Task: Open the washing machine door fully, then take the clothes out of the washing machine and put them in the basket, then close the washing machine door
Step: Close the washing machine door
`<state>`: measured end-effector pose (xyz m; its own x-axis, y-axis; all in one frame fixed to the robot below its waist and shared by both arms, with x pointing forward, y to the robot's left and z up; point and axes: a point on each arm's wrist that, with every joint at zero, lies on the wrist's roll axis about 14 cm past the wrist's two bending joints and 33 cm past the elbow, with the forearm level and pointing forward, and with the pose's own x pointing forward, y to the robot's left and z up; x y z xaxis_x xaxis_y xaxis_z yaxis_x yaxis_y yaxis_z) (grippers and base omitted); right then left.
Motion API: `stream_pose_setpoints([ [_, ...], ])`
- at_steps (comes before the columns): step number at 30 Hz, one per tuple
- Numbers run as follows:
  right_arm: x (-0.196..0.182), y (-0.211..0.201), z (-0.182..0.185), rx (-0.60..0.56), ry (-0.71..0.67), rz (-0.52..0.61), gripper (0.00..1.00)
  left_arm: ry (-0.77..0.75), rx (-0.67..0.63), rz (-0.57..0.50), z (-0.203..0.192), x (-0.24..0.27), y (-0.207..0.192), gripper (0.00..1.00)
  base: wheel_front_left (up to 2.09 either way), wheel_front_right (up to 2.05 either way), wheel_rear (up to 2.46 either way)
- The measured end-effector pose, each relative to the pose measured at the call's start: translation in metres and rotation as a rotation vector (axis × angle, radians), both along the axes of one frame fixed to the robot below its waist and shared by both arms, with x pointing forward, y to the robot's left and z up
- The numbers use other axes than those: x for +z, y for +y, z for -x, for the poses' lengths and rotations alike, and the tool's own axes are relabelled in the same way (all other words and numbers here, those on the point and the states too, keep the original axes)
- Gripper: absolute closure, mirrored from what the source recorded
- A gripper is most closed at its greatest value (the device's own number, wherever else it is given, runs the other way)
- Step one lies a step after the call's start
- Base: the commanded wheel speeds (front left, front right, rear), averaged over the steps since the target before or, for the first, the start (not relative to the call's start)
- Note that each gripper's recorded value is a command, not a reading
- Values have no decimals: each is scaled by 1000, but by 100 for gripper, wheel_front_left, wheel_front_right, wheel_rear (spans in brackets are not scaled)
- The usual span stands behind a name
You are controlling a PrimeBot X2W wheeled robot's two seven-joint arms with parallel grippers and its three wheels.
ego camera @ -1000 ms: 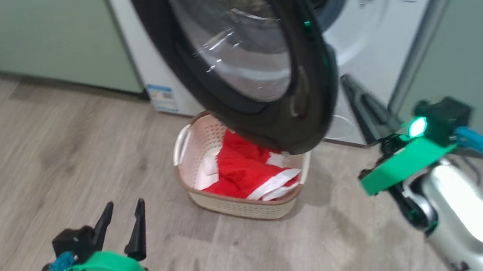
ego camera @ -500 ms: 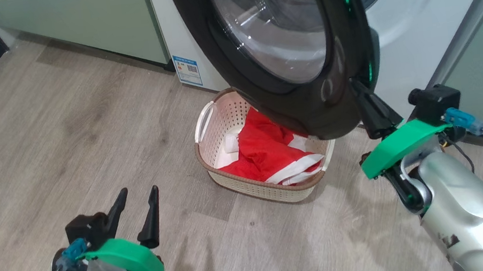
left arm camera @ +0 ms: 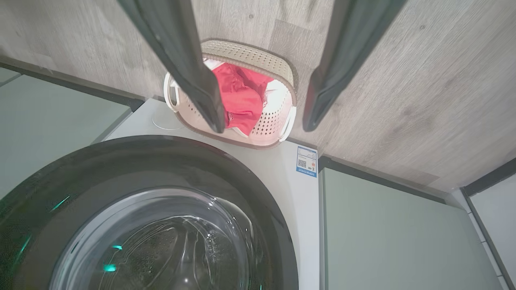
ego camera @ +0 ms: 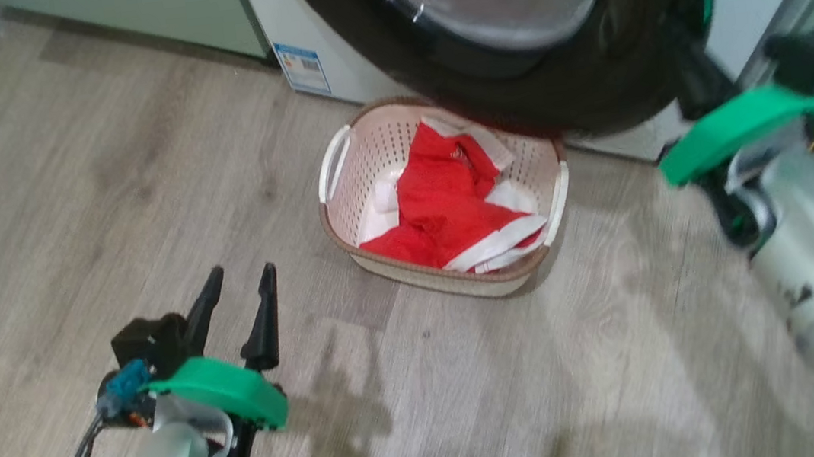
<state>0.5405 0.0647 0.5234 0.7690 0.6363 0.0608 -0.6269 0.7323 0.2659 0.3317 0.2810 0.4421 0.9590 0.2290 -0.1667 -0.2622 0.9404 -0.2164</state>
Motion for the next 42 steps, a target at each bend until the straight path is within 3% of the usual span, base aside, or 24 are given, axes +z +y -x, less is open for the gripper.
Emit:
stream_pose_setpoints([
  [6, 15, -17, -53, -76, -20, -33, 100, 15, -3, 15, -20, -7, -4, 0, 0, 0, 0],
  [18, 27, -24, -117, -126, -26, -62, 100, 26, -16, 34, -51, -16, -12, 0, 0, 0, 0],
  [32, 25, -24, -126, -123, -20, -66, 100, 22, -26, 49, -62, -18, -17, 0, 0, 0, 0],
  [39, 40, -23, -92, -98, -41, -58, 100, -34, -37, 37, -57, 4, -17, 0, 0, 0, 0],
  [41, 32, -28, -75, -104, -14, -55, 75, -51, -41, 29, -53, 12, -14, 0, 0, 0, 0],
  [42, 28, -30, -65, -107, -3, -48, 31, -59, -41, 23, -50, 16, -12, 0, 0, 0, 0],
])
